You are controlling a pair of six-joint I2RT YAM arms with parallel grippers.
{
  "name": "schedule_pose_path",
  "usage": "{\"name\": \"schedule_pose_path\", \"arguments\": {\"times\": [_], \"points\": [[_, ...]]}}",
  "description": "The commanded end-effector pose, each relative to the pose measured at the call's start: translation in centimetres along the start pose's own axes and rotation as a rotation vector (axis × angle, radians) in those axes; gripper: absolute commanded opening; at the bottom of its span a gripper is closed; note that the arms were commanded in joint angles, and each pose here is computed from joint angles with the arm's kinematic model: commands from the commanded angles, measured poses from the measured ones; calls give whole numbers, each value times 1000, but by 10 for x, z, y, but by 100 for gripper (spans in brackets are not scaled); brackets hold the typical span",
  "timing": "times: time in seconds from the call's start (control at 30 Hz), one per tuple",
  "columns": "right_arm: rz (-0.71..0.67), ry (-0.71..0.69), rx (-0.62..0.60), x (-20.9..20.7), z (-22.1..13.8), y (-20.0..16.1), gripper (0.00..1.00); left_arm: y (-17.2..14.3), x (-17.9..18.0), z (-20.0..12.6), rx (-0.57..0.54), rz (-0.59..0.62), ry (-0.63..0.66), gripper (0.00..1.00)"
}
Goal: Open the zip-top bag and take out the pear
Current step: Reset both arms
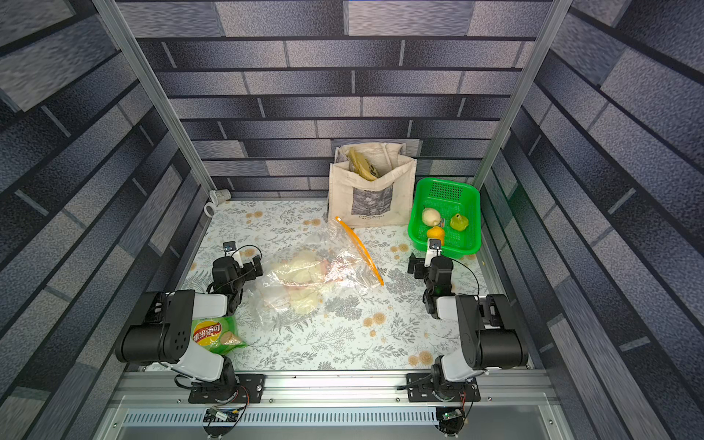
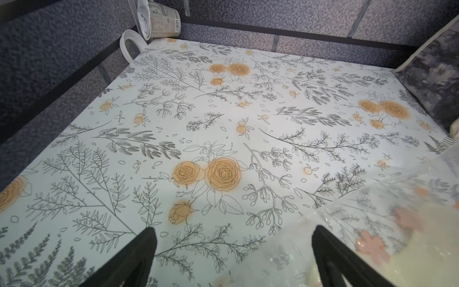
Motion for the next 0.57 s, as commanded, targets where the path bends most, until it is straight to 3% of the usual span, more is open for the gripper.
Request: {"name": "schedule_pose_path", "arguments": {"times": [0.0,0.53], "points": [[-6,-12,-7,0,1,-2,100,10,-2,-1,-45,36,33,100],[-6,-11,-9,0,0,-2,100,11,5,1,-36,-1,-17,100]]}}
Point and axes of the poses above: each gripper's point midway between its finger pads, its own z axis out along the fingers, its own x axis along the line the jaws close on, y = z × x, the point moved 9 cm from there along -z, back along the fingers, and after that the axes turned 7 degrees about z, right-handed, at the moved point
